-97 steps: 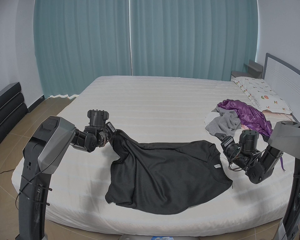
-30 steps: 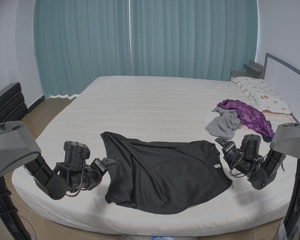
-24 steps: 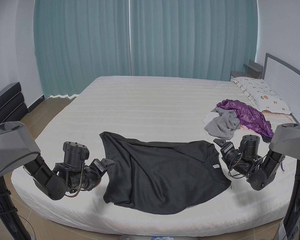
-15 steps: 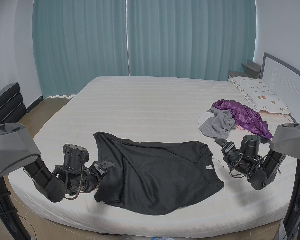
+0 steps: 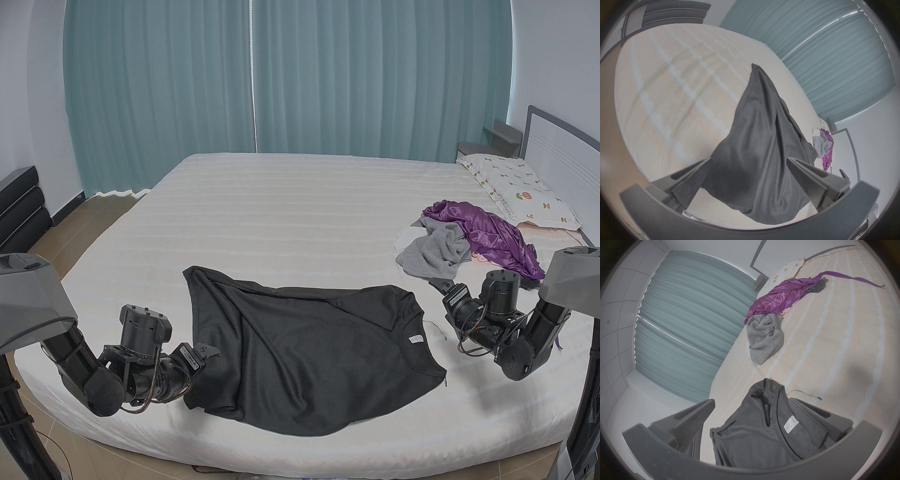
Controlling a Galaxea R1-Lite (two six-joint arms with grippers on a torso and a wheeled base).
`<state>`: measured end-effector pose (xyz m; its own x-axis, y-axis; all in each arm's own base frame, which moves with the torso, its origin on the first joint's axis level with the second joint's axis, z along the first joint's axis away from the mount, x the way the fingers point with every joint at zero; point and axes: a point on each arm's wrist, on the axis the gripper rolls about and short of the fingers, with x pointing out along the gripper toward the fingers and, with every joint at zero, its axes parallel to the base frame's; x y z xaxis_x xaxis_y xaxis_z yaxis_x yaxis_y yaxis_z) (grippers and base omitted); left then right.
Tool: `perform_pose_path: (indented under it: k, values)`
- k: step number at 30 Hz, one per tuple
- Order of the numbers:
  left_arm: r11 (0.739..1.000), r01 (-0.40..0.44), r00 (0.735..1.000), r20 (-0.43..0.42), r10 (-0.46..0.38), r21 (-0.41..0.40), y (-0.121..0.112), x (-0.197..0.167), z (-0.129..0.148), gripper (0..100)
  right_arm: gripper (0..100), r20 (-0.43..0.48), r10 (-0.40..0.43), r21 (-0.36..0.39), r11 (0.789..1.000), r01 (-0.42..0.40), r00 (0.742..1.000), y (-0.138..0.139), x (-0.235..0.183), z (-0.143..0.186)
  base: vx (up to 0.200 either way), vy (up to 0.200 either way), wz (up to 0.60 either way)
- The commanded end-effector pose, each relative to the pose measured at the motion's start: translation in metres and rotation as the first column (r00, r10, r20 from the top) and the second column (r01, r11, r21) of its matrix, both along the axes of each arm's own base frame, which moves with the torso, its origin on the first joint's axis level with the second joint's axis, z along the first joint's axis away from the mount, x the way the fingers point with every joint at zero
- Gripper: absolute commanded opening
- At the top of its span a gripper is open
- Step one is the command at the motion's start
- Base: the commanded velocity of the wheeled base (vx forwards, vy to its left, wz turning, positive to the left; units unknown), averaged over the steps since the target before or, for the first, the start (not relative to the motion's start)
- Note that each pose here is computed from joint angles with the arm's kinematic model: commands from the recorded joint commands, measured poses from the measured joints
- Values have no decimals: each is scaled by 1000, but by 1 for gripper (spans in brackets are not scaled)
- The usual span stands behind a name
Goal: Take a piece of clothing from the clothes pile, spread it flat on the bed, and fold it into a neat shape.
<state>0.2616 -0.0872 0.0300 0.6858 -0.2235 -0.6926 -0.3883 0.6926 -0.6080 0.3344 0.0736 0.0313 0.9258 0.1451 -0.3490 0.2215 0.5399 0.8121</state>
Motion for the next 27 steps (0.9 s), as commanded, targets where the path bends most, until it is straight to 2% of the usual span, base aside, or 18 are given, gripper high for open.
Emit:
perform_pose_path:
  k: [1,10,22,23,27]
  values:
    - [1000,-8,1000,-19,8,16,1,-3,-5,100,100,-2,0,-1,1000,0,1000,0,0,-1,0,0,0]
    - [998,11,997,-78,-6,68,0,-6,-22,100,100,-5,2,-1,1000,-2,1000,0,0,-2,0,0,0]
    - [994,21,995,-99,-10,110,0,-8,-29,100,100,-3,1,1,1000,-1,1000,0,1,-2,0,0,0]
    - [994,21,995,-102,-10,111,1,-8,-30,0,100,-3,2,-1,1000,-2,1000,0,1,-2,0,0,0]
    - [993,19,993,-116,-6,118,1,-8,-34,0,100,-8,3,-1,1000,-3,1000,0,1,-3,0,0,0]
